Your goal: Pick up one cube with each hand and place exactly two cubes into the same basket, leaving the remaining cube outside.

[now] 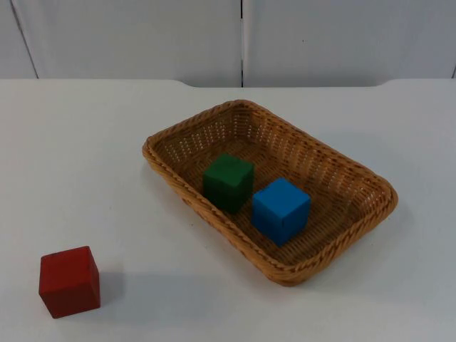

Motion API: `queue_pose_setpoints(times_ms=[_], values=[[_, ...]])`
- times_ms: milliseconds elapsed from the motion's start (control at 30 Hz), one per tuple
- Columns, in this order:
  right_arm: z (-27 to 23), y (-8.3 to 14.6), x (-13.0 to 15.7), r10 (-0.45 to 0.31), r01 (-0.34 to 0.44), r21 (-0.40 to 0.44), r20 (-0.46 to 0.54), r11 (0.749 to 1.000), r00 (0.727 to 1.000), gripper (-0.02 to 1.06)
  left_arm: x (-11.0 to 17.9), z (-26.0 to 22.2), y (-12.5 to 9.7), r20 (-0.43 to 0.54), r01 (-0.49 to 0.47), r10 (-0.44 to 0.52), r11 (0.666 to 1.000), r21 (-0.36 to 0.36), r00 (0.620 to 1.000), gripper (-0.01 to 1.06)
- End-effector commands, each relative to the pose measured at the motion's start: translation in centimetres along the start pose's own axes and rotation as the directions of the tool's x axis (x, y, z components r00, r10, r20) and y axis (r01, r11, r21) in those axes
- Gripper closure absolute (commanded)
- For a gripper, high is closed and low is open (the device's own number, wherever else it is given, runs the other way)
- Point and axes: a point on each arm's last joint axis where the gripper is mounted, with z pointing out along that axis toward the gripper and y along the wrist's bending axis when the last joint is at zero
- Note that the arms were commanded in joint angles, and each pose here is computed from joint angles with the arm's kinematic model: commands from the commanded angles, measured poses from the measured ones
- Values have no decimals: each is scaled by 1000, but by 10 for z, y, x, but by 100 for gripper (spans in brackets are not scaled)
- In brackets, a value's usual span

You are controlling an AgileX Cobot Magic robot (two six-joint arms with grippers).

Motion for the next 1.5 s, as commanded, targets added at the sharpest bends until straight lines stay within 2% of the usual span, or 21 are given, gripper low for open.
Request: queue_pose_setpoints(times_ms=[0, 700, 800, 867, 900, 933, 967, 1467], values=[[2, 0, 0, 11, -10, -3, 19, 1000, 1000, 29, 2, 1, 0, -5, 3, -3, 1000, 1, 1000, 22], [2, 0, 0, -1, 1, -3, 15, 1000, 1000, 28, 2, 1, 0, -5, 5, -5, 1000, 1, 1000, 22], [2, 0, 0, -1, 1, -3, 15, 1000, 1000, 23, 2, 1, 0, -5, 5, -5, 1000, 1, 1000, 20], [2, 0, 0, -1, 1, -3, 15, 1000, 1000, 12, 2, 1, 0, -5, 5, -5, 1000, 1, 1000, 11], [2, 0, 0, -1, 1, -3, 15, 1000, 1000, 4, 2, 1, 0, -5, 6, -6, 1000, 1, 1000, 1], [2, 0, 0, -1, 1, -3, 15, 1000, 1000, 4, 2, 1, 0, -5, 6, -6, 1000, 1, 1000, 1], [2, 0, 0, -1, 1, -3, 15, 1000, 1000, -1, 2, 1, 0, -5, 6, -6, 1000, 1, 1000, 0], [2, 0, 0, -1, 1, -3, 17, 1000, 1000, -1, 2, 1, 0, -5, 6, -6, 1000, 1, 1000, 0]])
